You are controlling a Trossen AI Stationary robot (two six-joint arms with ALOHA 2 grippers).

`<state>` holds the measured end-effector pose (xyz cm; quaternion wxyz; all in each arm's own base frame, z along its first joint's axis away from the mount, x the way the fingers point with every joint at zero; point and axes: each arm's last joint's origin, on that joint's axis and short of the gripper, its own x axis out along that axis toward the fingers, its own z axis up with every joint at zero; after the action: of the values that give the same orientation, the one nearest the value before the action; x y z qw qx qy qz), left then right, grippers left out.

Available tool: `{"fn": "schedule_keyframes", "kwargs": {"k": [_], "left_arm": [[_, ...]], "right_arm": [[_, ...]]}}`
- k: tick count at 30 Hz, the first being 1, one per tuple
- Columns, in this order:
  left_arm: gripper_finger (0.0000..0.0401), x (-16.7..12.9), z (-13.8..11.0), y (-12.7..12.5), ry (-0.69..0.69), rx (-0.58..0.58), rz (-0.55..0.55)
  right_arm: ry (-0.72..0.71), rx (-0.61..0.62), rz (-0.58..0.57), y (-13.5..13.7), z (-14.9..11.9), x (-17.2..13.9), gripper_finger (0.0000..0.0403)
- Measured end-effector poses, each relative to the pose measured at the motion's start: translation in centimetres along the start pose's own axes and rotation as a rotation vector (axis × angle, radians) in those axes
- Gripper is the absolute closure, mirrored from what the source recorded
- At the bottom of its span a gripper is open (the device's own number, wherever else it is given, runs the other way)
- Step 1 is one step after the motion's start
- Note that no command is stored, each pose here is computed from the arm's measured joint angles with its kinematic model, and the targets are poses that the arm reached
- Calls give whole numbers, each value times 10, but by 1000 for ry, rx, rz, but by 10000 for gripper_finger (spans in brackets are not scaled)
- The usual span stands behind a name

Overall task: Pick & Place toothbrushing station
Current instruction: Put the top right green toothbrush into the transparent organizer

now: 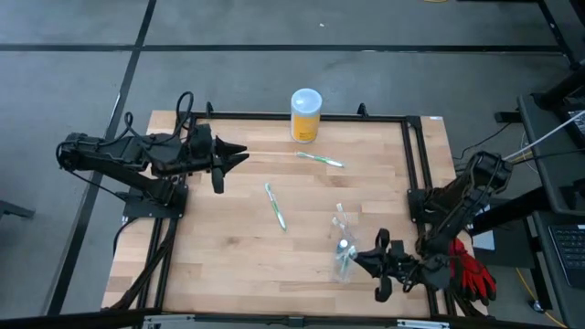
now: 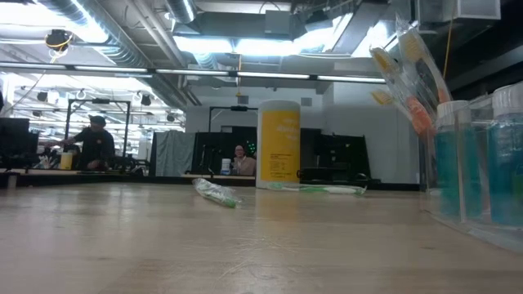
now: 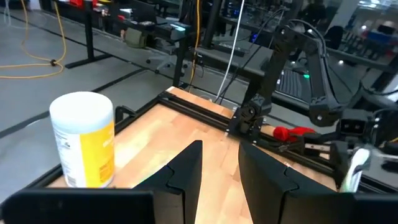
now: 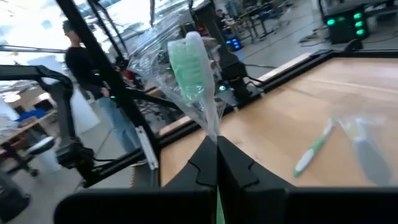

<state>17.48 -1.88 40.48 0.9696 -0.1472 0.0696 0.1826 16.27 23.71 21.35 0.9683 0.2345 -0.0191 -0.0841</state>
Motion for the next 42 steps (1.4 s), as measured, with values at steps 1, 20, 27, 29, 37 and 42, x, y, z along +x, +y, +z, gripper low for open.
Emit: {"fn": "schedule_keyframes", "kwargs": {"k": [1, 20, 27, 29, 37, 42], "left_arm": [[300, 0, 0, 0, -1, -2, -4], [300, 0, 1, -2, 2, -11, -53], [300, 0, 1, -2, 5, -11, -60], [300, 0, 1, -2, 5, -11, -60], [300, 0, 1, -3, 11, -10, -74], [300, 0, 1, -3, 11, -10, -75]], "right_arm": [[-3, -4, -12, 1, -3, 0, 403], [55, -183, -60, -2, -56, 6, 403], [67, -146, -65, -6, -68, 7, 403], [67, -139, -66, -6, -68, 7, 403], [83, -8, -50, -5, -68, 7, 384], [77, 57, -66, -7, -69, 8, 348]]}}
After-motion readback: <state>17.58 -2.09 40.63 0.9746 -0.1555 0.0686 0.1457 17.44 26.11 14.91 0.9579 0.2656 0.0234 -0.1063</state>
